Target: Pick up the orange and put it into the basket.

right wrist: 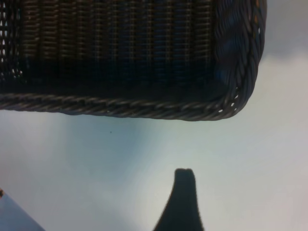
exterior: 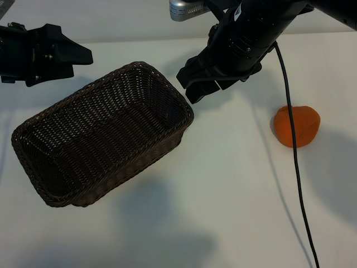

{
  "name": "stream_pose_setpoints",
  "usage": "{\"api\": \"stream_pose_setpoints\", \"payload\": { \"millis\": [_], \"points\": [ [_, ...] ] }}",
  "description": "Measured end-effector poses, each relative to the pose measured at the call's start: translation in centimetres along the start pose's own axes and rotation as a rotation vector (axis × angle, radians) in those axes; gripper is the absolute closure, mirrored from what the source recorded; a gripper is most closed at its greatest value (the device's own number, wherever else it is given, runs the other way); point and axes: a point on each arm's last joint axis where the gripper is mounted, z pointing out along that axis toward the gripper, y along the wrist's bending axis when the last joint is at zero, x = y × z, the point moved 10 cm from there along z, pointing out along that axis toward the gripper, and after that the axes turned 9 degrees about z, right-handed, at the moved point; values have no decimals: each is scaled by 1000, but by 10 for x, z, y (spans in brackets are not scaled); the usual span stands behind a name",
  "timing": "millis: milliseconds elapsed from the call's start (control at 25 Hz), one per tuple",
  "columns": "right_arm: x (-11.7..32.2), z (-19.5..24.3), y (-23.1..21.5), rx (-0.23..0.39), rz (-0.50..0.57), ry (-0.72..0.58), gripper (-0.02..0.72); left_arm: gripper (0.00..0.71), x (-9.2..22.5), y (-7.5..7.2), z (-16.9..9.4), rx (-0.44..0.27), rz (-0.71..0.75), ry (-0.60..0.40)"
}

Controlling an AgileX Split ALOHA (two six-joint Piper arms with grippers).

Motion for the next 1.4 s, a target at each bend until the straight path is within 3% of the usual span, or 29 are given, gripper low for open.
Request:
{"api": "stream_pose_setpoints", "payload": {
  "millis": [520,680,800,1040,1160,1280,1400],
  "points": [
    [0,0,0,0,0,0,108,122,0,1,0,-3,1,-2],
    [-2,0,0,-1,0,-11,108,122,3,3,-6,-40,9,16],
    [-5,0,0,-2,0,-25,108,122,9,11,-22,-135,6,35],
    [-7,0,0,-3,1,-37,108,122,21,41,-79,-460,-55,43],
    [-7,0,0,-3,1,-38,108,122,29,49,-105,-581,-96,44],
    [-7,0,0,-3,1,-38,108,122,35,52,-114,-624,-122,58],
    [-7,0,0,-3,1,-38,108,122,41,54,-111,-622,-146,63]
  ]
}}
